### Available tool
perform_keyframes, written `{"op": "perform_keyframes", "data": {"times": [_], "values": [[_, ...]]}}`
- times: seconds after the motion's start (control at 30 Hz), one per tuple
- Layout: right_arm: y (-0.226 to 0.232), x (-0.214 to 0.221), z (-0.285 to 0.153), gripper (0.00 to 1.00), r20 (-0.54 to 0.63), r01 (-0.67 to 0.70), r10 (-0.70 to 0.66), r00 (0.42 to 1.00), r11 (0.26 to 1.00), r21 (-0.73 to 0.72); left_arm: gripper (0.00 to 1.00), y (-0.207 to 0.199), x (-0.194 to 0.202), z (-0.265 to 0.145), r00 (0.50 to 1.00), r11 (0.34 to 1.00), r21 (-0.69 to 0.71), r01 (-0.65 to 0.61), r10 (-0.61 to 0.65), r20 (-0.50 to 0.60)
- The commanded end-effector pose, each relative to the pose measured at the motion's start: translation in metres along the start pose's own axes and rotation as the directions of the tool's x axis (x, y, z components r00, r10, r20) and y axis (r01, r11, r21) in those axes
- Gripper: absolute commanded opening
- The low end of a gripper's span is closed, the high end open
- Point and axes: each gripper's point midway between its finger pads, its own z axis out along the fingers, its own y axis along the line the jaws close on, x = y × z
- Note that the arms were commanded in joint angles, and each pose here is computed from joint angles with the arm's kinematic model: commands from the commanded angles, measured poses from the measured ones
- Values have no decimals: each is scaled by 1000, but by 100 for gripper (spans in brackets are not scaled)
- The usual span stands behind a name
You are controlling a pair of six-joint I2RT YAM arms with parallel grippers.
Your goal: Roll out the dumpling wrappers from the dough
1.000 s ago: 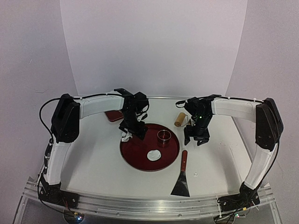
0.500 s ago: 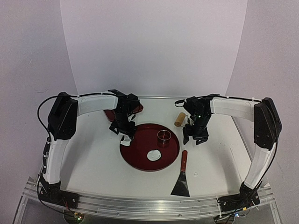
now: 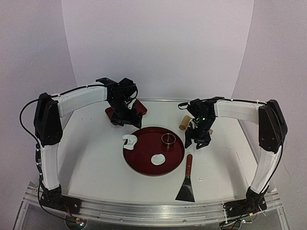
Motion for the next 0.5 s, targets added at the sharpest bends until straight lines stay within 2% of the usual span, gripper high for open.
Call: {"op": "perform_keyframes", "data": {"times": [0.0, 0.17, 0.47], "values": [[-3, 4, 12, 59, -38, -26, 26, 999, 1000, 5, 94, -12, -10, -47, 996, 997, 80, 14, -22, 91], [-5, 12, 28, 56, -100, -49, 50, 994, 999, 11, 92, -18, -5, -65, 993, 992, 126, 5, -21, 121], [-11, 23, 40, 53, -150, -92, 97, 984, 995, 43, 90, -15, 2, -73, 991, 991, 129, 24, -40, 128]]}}
